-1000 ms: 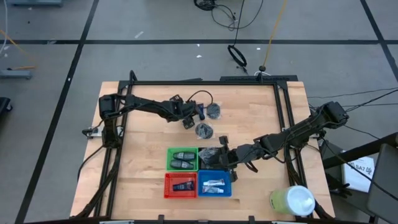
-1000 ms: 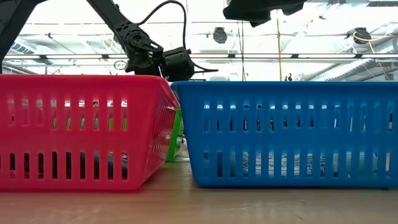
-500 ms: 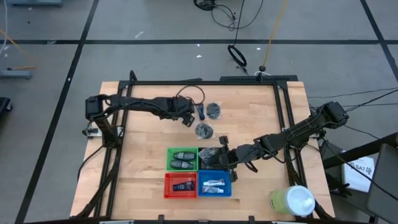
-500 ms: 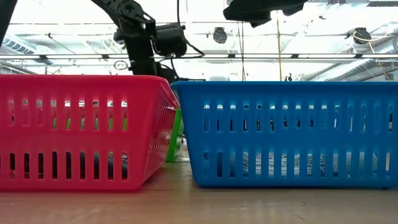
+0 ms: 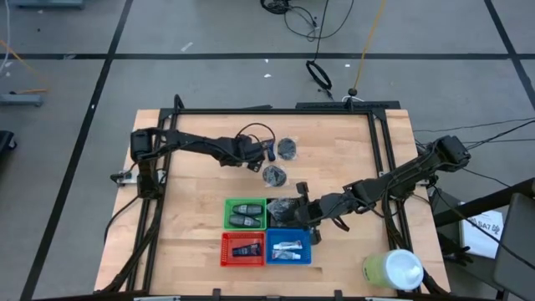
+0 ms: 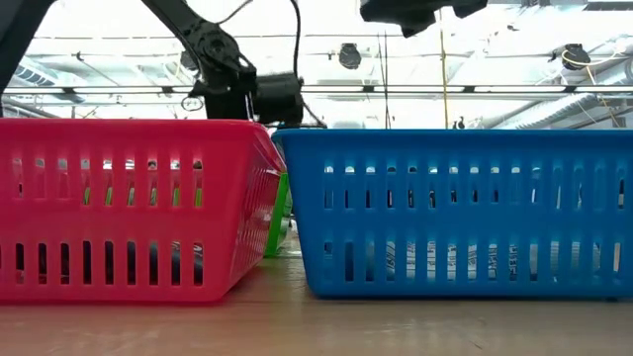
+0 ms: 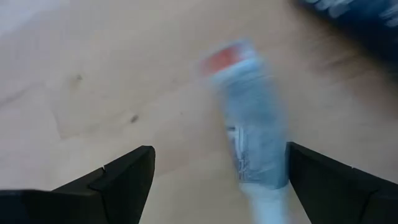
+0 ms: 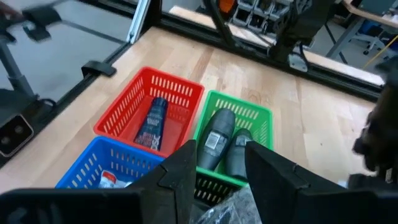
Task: Pick & Place Travel size toiletries
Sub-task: Put the white toothpaste into the blue bin
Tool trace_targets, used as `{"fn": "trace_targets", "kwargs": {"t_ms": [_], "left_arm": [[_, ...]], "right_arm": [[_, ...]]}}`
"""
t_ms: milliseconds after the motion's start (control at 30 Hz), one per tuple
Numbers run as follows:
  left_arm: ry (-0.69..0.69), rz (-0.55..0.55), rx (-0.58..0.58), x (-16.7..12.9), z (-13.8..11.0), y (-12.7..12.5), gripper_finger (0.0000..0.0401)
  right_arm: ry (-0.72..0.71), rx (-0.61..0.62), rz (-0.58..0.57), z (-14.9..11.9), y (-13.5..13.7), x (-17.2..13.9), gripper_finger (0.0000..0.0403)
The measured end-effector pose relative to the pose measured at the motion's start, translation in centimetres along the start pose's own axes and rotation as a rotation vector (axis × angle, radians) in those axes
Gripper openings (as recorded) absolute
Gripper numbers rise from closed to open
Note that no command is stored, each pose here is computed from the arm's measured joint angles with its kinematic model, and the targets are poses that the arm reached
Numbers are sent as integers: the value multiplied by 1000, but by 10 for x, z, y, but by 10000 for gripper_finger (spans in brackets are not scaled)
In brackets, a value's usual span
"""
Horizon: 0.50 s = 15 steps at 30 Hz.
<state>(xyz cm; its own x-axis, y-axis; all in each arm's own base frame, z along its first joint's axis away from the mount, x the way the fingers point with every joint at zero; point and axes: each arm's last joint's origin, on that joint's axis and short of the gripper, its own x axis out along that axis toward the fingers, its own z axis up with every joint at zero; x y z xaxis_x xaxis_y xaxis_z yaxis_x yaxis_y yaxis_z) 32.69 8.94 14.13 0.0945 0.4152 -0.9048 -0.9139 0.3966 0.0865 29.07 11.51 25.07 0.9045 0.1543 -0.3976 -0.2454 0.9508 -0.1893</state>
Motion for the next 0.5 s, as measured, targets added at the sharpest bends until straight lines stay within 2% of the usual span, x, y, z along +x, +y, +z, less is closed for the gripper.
{"fn": "trace_targets", "kwargs": {"t_ms": [233, 500], "left_arm": [[27, -41, 13, 15, 4, -3, 347], [-54, -18, 282, 18, 12, -2, 347]], "right_arm": [[-3, 8, 1, 1, 0, -1, 126], [4, 21, 4, 0, 0, -1, 126]]}}
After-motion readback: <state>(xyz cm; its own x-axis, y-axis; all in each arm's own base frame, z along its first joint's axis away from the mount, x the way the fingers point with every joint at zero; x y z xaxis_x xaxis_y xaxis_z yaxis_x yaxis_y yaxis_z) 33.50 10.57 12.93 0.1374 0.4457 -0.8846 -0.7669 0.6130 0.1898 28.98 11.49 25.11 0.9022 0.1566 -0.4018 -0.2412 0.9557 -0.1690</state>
